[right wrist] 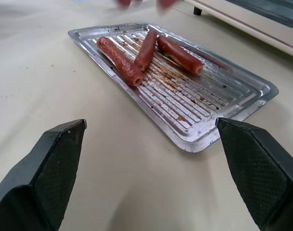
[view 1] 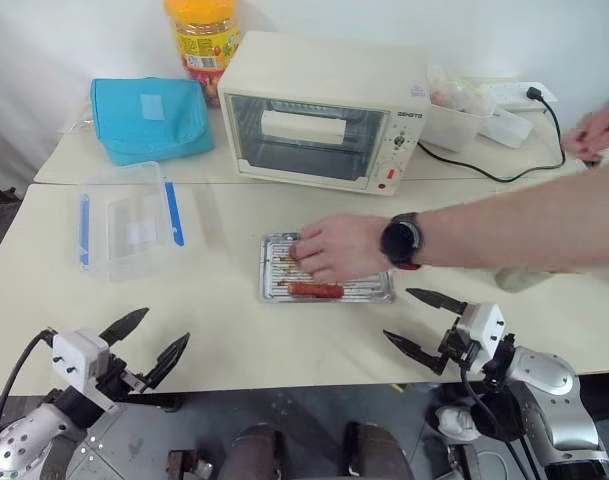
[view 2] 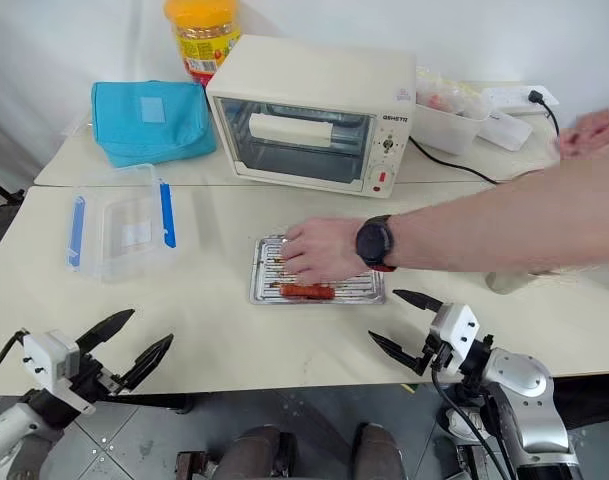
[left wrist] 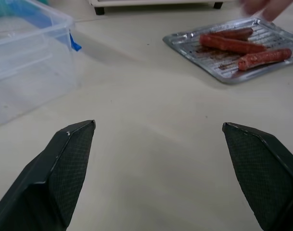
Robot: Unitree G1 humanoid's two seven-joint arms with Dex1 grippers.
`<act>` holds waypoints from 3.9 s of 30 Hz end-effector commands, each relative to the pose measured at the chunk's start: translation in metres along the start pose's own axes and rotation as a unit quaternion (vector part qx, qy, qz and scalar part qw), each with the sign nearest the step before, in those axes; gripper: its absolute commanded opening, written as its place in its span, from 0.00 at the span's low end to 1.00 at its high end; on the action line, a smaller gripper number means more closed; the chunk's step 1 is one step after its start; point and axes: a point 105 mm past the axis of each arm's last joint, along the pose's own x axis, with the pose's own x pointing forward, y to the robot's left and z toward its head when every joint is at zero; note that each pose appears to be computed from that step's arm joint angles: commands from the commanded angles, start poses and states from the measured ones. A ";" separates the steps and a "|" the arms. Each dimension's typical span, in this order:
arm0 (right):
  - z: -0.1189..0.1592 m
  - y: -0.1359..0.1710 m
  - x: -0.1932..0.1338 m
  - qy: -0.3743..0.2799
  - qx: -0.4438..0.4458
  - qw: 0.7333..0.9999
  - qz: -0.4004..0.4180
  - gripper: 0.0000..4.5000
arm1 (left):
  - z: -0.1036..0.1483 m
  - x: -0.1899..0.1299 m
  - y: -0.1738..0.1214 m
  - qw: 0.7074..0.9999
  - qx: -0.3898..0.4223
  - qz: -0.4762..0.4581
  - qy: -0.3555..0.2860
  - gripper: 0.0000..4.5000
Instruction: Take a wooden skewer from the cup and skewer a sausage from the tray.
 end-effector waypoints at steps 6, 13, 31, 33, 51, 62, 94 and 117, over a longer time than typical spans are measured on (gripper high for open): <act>-0.001 -0.005 -0.006 -0.001 -0.006 1.000 -0.010 1.00 | -0.001 -0.006 0.001 1.000 0.013 0.003 0.006 1.00; -0.001 -0.006 -0.005 -0.007 -0.007 1.000 -0.009 1.00 | -0.001 -0.007 0.001 1.000 0.019 0.004 0.005 1.00; -0.007 -0.008 -0.004 -0.007 -0.013 1.000 -0.002 1.00 | -0.003 -0.008 -0.002 1.000 0.012 0.003 0.000 1.00; -0.007 -0.007 -0.004 -0.006 -0.015 1.000 -0.001 1.00 | -0.004 -0.008 -0.003 1.000 0.011 0.002 -0.001 1.00; -0.001 -0.001 -0.001 -0.005 -0.022 1.000 0.004 1.00 | -0.010 -0.003 -0.004 1.000 0.009 -0.006 -0.003 1.00; 0.011 0.000 0.003 -0.016 -0.020 0.999 0.019 1.00 | -0.001 -0.006 -0.041 0.991 0.021 -0.132 0.007 1.00; 0.004 0.034 -0.005 -0.004 -0.017 0.993 0.120 1.00 | 0.013 0.056 -0.036 0.992 0.077 -0.100 -0.002 1.00; 0.003 0.021 -0.010 0.005 -0.027 0.994 0.104 1.00 | 0.008 0.052 -0.026 0.992 0.090 -0.091 0.009 1.00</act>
